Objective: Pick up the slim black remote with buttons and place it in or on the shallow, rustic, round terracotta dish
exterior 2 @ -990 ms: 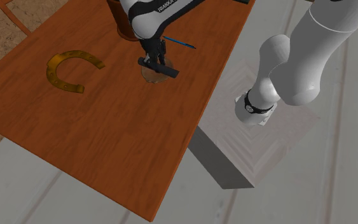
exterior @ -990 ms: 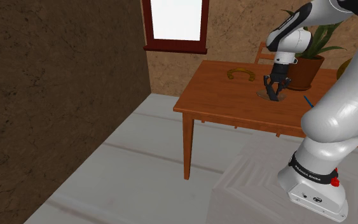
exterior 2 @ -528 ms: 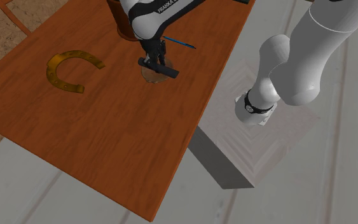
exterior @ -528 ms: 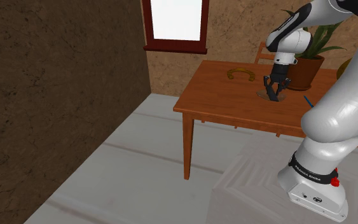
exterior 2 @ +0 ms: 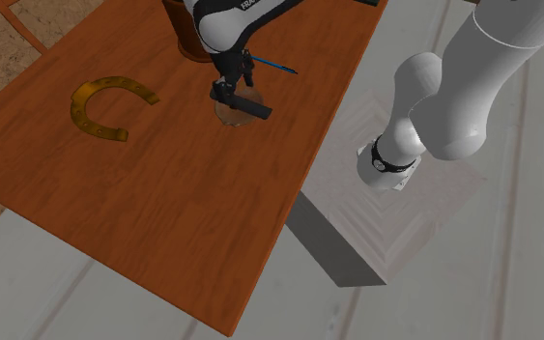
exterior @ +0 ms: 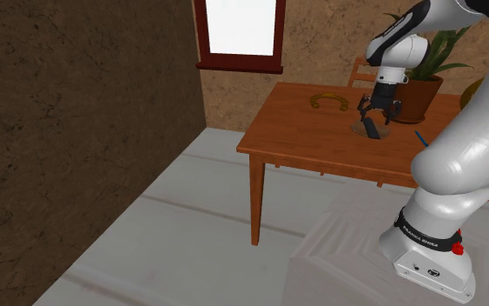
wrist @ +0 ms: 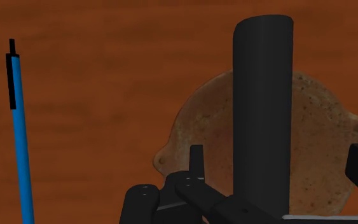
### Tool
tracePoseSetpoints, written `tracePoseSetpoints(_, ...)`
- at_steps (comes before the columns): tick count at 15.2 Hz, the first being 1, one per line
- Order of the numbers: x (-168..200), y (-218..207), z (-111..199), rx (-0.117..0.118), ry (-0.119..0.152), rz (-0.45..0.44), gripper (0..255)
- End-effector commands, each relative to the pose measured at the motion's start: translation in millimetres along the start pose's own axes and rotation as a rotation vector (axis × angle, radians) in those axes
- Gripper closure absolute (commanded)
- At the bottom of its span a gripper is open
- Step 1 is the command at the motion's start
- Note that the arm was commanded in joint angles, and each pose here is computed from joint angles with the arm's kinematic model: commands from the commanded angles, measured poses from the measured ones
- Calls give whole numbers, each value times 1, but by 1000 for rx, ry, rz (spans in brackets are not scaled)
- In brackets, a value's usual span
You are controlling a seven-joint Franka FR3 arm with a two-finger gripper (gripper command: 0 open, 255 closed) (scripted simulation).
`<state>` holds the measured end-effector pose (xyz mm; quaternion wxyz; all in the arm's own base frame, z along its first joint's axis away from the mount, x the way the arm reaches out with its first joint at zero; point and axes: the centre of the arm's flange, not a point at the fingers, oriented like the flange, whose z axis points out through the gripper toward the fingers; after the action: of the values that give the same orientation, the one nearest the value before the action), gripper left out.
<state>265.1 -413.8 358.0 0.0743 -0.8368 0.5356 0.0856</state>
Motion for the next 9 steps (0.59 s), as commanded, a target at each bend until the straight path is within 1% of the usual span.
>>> tracePoseSetpoints(1, 2, -1, -23, 0, -1, 0, 0)
tracePoseSetpoints(2, 2, -1, -33, 0, -1, 0, 0)
tracePoseSetpoints(9, 2, -1, -33, 0, -1, 0, 0)
